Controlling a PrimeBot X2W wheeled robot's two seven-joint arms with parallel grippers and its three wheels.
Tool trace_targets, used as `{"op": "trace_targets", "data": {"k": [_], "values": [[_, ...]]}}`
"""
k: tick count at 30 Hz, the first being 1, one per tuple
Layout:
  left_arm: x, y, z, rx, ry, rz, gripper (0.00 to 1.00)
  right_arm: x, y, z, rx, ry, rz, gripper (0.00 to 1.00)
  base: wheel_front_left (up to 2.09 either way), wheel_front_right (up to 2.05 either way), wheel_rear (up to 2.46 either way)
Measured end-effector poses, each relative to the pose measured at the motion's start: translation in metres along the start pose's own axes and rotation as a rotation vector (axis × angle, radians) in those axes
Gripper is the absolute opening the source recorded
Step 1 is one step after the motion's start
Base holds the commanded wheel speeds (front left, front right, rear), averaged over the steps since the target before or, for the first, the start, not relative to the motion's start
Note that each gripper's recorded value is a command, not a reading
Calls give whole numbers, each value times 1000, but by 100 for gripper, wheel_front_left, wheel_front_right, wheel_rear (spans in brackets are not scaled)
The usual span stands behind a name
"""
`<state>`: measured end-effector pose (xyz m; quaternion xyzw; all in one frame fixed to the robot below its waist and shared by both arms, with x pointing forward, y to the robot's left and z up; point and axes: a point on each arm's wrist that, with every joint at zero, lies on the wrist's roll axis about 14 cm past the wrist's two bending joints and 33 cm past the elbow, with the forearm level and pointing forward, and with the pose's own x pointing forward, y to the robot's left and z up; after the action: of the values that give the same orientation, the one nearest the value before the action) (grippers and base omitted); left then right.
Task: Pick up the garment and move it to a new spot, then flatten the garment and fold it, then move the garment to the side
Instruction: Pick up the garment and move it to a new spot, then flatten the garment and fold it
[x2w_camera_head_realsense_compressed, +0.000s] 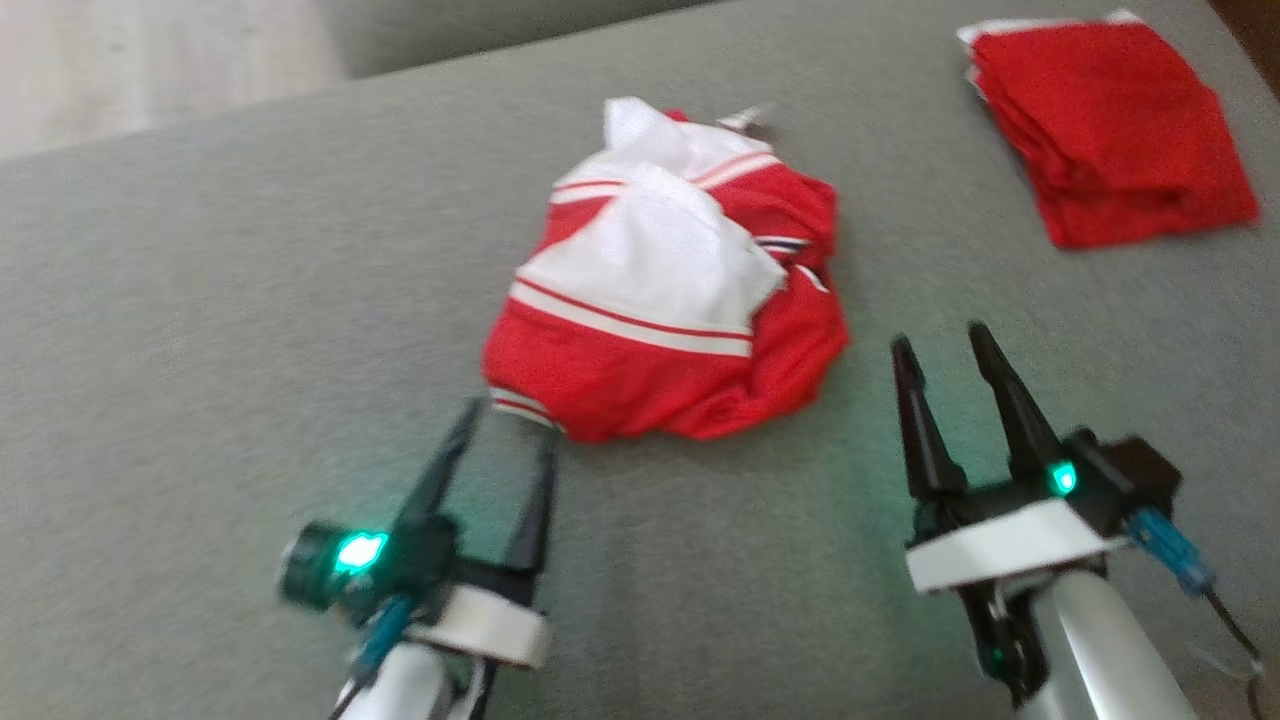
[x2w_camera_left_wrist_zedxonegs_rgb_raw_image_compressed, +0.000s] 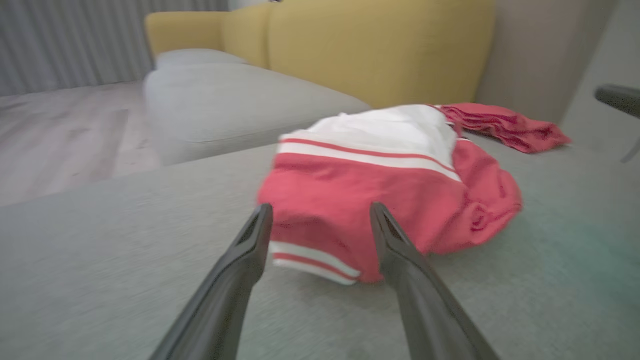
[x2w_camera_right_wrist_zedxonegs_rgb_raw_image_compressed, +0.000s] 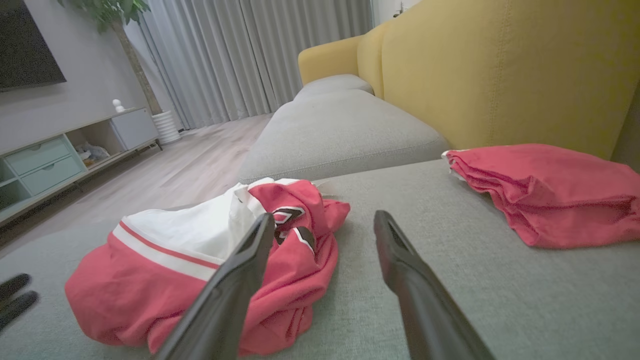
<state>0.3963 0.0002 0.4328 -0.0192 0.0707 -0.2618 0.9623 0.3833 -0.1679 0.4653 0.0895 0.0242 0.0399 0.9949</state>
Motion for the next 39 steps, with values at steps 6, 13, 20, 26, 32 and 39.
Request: {"op": "trace_targets", "data": {"k": [6, 13, 20, 26, 32, 39], "values": [[-67, 54, 22, -45, -81, 286, 100, -13, 15, -15, 16, 41, 34, 100, 0, 0, 0], [-131, 77, 41, -56, -163, 456, 100, -32, 42, -21, 15, 60, 113, 100, 0, 0, 0], [-153, 82, 55, -47, -221, 499, 100, -32, 59, -11, 7, 28, 167, 100, 0, 0, 0], [-158, 82, 51, -42, -213, 507, 100, -34, 63, -10, 5, 24, 180, 100, 0, 0, 0], [-155, 81, 50, -52, -211, 502, 100, -35, 63, -11, 6, 25, 179, 100, 0, 0, 0], [-154, 80, 50, -52, -207, 495, 100, -37, 62, -10, 3, 23, 177, 100, 0, 0, 0]]}}
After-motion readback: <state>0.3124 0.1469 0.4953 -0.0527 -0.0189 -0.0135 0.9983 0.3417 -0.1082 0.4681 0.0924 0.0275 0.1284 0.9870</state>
